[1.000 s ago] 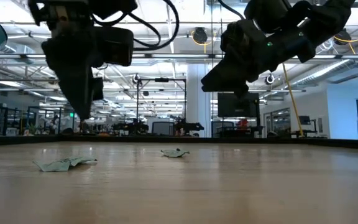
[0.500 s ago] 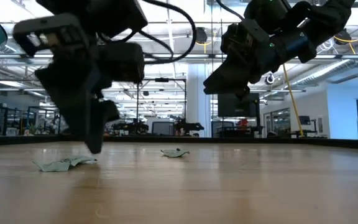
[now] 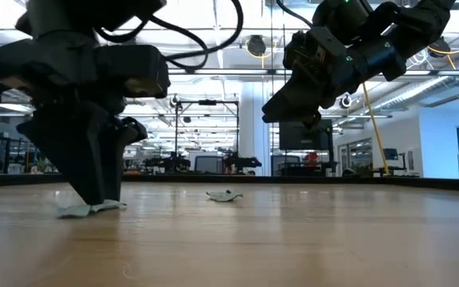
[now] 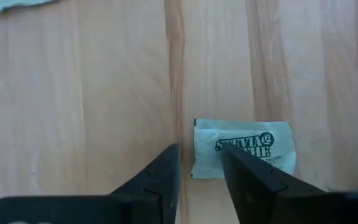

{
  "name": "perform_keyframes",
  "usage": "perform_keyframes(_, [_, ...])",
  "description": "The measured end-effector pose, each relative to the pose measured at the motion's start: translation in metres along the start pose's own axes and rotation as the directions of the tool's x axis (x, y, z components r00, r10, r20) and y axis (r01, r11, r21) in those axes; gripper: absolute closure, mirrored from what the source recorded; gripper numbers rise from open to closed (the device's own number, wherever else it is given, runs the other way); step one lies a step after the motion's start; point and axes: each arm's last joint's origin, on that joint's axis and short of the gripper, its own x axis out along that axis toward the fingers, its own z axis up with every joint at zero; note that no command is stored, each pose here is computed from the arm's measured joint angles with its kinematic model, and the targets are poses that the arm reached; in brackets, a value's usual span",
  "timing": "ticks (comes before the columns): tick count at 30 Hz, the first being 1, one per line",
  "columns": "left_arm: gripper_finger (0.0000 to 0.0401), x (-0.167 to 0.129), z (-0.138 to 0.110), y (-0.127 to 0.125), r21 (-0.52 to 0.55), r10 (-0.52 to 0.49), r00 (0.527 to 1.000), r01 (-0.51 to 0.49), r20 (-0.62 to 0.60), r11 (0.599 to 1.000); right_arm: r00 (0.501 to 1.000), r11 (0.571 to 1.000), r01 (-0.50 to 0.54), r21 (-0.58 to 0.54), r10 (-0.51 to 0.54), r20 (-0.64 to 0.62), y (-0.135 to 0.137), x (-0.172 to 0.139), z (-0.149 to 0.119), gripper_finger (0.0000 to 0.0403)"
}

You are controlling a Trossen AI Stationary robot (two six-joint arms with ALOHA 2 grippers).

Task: Pick and place Stevia / Truvia into bins
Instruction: Put the bottom light green stevia packet into the transparent bin

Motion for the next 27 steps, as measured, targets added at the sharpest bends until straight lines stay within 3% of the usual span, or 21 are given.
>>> perform_keyframes(8, [0.0322,0.001,-0.007,-0.015,0.078,0.061,0.998,-0.062,0.007,0.995,1.000,1.000,0.000,-0.029,0.000,0.000,0.000,0.000,0.000,0.0298])
perform_keyframes(14, [0.0365,0.001,-0.003,-0.005,0.031,0.062,0.998,-0.062,0.014,0.998,1.000,1.000,-0.001,-0.002,0.001,0.003,0.000,0.000,0.000,0.0298])
perform_keyframes(19, [0.0388,-0.009,0.003,0.004,0.062,0.036,0.998,-0.039,0.049,0.997,1.000,0.999,-0.001,0.047,0.001,0.003,0.000,0.000,0.000,0.0298])
perform_keyframes(23, [0.0374,-0.025,0.009,0.018,0.067,0.123,0.986,-0.131,0.112,0.989,0.999,0.987,-0.032,0.159,0.034,-0.009,0.001,0.000,0.000,0.0298])
perform_keyframes(27, [0.0355,-0.045,0.018,0.035,0.069,0.154,0.969,-0.170,0.191,0.983,0.998,0.940,-0.039,0.340,0.053,-0.030,0.002,0.005,-0.005,0.0297])
